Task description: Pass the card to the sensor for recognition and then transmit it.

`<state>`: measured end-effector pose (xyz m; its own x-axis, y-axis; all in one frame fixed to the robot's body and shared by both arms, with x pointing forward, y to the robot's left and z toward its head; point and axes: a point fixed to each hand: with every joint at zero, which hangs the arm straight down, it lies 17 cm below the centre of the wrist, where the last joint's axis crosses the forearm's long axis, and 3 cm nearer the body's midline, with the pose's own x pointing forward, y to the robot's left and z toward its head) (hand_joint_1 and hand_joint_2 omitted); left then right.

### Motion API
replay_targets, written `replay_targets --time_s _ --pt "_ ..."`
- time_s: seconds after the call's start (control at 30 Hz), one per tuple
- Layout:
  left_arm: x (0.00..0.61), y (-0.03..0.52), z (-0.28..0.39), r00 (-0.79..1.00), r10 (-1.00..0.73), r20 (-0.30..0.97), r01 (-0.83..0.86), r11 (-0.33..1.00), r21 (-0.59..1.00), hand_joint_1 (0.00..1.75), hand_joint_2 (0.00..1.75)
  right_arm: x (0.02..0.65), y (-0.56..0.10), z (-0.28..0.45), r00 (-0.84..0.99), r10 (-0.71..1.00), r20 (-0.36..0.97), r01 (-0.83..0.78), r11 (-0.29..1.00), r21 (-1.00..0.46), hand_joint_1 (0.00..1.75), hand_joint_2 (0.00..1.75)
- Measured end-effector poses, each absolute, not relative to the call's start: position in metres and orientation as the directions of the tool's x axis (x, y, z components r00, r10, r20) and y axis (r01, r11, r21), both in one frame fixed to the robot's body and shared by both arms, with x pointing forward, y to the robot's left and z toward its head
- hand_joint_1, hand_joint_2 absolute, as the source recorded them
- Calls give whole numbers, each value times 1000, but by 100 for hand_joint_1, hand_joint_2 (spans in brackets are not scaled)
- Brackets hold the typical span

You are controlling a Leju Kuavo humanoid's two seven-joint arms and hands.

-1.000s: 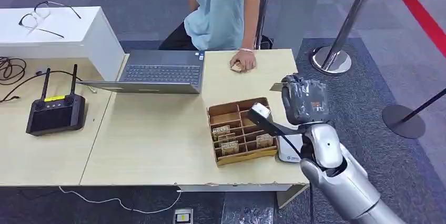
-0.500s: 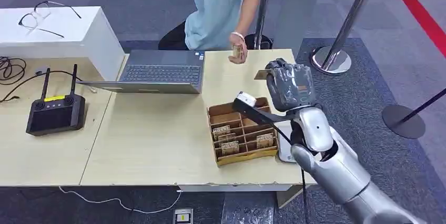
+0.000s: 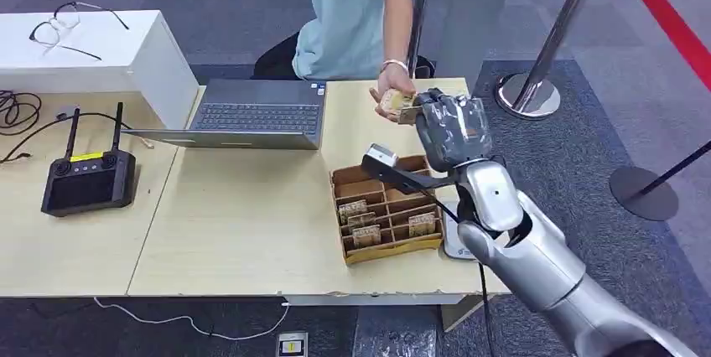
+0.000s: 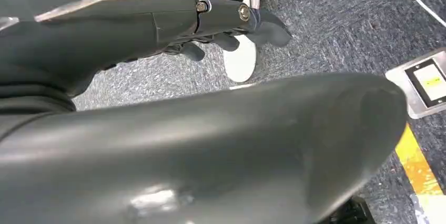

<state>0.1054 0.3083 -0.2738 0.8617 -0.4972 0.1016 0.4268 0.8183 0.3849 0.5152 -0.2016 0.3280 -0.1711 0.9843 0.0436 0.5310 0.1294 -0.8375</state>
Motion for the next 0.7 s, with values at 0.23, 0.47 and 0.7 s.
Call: replay_targets --time_s 0.23,0.47,0.7 --pt "106 308 -274 859 -502 102 431 816 385 0 0 518 -192 322 -185 982 35 509 126 -851 175 175" --pt "106 309 -274 859 -502 102 431 816 385 0 0 519 -186 317 -192 981 20 500 115 -858 175 175" --pt "106 309 -274 859 -502 101 431 816 385 0 0 522 -180 317 -198 980 8 497 108 -861 175 175"
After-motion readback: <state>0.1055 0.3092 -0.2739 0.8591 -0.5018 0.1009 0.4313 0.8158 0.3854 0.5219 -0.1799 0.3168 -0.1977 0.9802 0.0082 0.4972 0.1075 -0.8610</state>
